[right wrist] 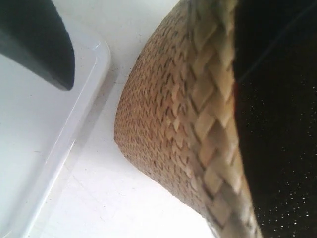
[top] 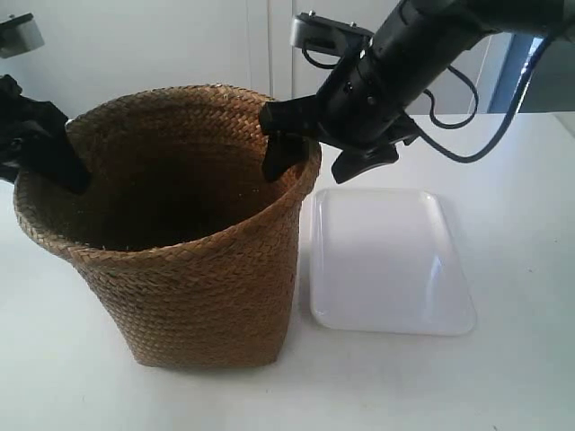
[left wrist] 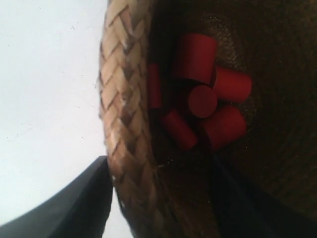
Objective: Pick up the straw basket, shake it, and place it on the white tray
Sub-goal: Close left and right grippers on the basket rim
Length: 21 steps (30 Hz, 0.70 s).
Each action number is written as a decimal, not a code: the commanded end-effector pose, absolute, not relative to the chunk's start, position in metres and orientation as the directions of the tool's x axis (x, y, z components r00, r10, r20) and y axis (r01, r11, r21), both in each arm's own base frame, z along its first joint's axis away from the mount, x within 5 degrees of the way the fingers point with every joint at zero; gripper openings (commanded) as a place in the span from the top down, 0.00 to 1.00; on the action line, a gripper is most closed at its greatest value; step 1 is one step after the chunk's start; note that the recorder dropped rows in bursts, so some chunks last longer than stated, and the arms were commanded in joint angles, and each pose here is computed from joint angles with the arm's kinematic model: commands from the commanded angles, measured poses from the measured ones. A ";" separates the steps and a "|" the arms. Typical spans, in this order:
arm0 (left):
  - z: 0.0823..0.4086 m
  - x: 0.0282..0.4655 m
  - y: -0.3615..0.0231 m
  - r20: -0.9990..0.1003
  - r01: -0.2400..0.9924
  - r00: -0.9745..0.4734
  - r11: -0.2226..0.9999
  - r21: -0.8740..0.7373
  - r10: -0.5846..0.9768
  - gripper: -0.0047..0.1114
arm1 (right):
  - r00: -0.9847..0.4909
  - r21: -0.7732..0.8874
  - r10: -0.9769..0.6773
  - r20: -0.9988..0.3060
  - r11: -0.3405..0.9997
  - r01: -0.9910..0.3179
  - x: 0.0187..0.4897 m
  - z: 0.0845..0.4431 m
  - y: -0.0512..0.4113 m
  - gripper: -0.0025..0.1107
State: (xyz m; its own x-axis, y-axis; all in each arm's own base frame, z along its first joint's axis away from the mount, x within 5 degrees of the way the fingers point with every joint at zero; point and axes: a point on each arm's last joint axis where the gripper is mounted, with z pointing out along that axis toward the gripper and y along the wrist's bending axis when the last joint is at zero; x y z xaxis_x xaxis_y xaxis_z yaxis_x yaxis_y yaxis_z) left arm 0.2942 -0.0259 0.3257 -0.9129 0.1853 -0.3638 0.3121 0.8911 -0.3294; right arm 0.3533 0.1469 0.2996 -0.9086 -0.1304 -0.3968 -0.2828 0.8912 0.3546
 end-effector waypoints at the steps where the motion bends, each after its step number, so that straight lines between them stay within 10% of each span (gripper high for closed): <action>1: 0.319 0.296 -0.026 -0.329 0.305 -0.926 0.883 -0.356 0.187 0.43 | -0.904 0.351 -0.125 -0.408 0.893 -0.282 0.354 0.301 0.147 0.28; 16: 0.314 0.302 -0.028 -0.330 0.292 -0.930 0.875 -0.386 0.164 0.48 | -0.924 0.358 -0.138 -0.357 0.893 -0.272 0.355 0.291 0.148 0.40; 21: 0.314 0.303 -0.028 -0.338 0.291 -0.927 0.877 -0.383 0.160 0.61 | -0.932 0.363 -0.144 -0.332 0.892 -0.268 0.355 0.287 0.149 0.58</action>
State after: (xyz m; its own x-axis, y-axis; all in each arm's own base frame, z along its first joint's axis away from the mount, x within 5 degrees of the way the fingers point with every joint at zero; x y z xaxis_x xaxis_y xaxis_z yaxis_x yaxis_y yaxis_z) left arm 0.3039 -0.0277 0.3145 -0.9246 0.1671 -0.3422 0.2951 0.8824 -0.3665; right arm 0.3554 0.1491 0.2882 -0.9296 -0.1346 -0.3431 -0.2653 0.8906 0.3694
